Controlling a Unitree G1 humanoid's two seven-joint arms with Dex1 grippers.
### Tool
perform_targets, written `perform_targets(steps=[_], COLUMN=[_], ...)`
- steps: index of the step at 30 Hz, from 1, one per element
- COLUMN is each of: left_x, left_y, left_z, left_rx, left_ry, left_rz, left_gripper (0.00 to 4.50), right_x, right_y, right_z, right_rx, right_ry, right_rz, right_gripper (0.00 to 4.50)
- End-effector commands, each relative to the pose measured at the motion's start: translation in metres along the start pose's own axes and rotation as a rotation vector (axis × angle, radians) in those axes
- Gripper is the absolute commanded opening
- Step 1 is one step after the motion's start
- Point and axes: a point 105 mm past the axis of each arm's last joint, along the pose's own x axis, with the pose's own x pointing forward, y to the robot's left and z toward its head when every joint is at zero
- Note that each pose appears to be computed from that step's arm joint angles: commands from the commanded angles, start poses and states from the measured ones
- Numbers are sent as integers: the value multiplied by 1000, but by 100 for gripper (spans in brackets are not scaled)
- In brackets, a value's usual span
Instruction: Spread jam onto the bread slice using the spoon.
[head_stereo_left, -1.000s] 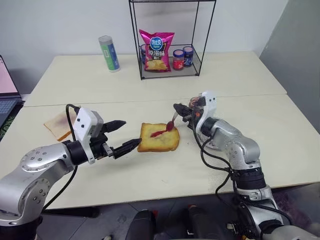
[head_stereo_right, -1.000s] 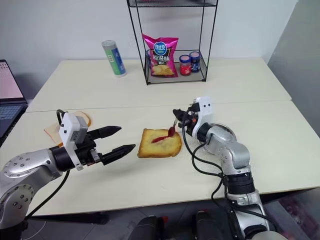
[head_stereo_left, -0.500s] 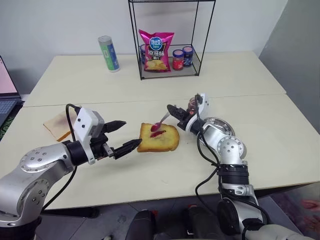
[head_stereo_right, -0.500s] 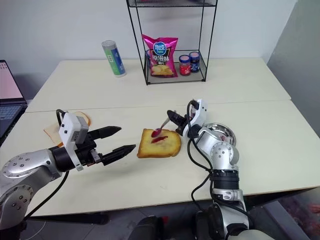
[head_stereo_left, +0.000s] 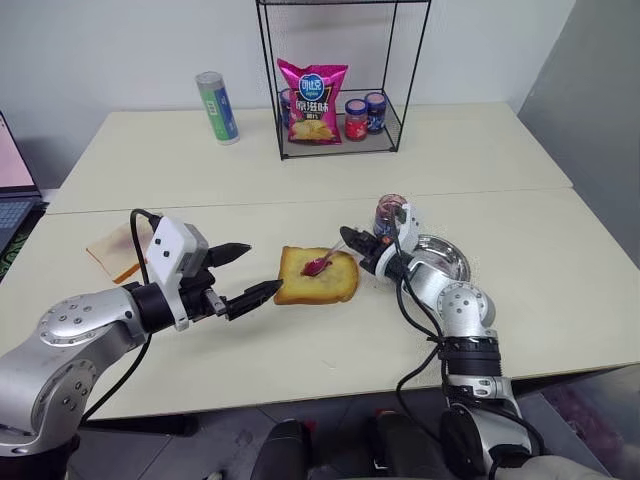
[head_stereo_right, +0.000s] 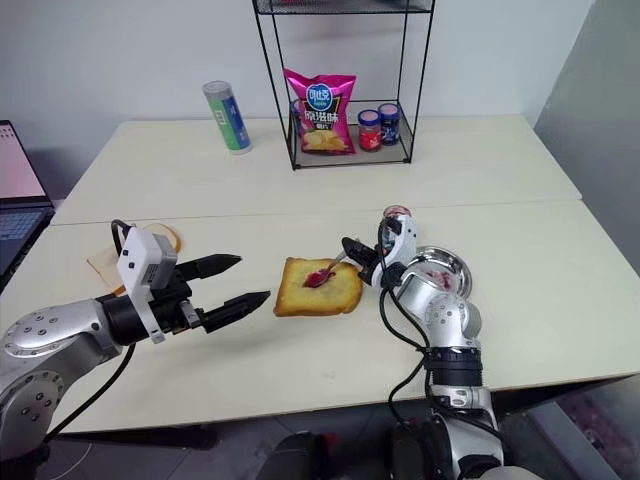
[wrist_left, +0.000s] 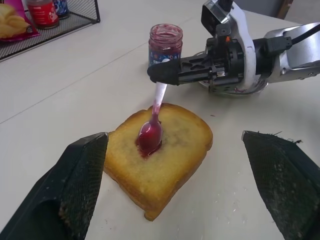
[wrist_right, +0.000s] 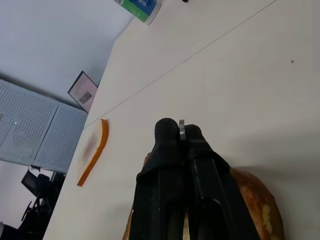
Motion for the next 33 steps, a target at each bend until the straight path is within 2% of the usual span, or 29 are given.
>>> perform_targets(steps=[1,9,14,21,27,33], left_x=[-1,1,-1,-3,-4,-7], left_y=[2,3,3,-1,-5,-3], left_z=[11,12,13,11,9,9], left_rx=[45,50,53,53,51,55], left_ry=[-32,-35,-35,-22,-9,-4], left_rz=[4,-6,0,-6,-18,-16], left_gripper=[450,450,450,450,450,450], right_x=[-15,-27,-21,4,17,15], right_y=[0,4,23,36,25,7], right_z=[8,18,29,11,-4,-2], right_rx=[-11,-6,74,87,63,9], right_ry=[2,17,-24,12,26,6], right_rz=[6,43,131,151,84,17], right_gripper=[6,6,6,6,6,6])
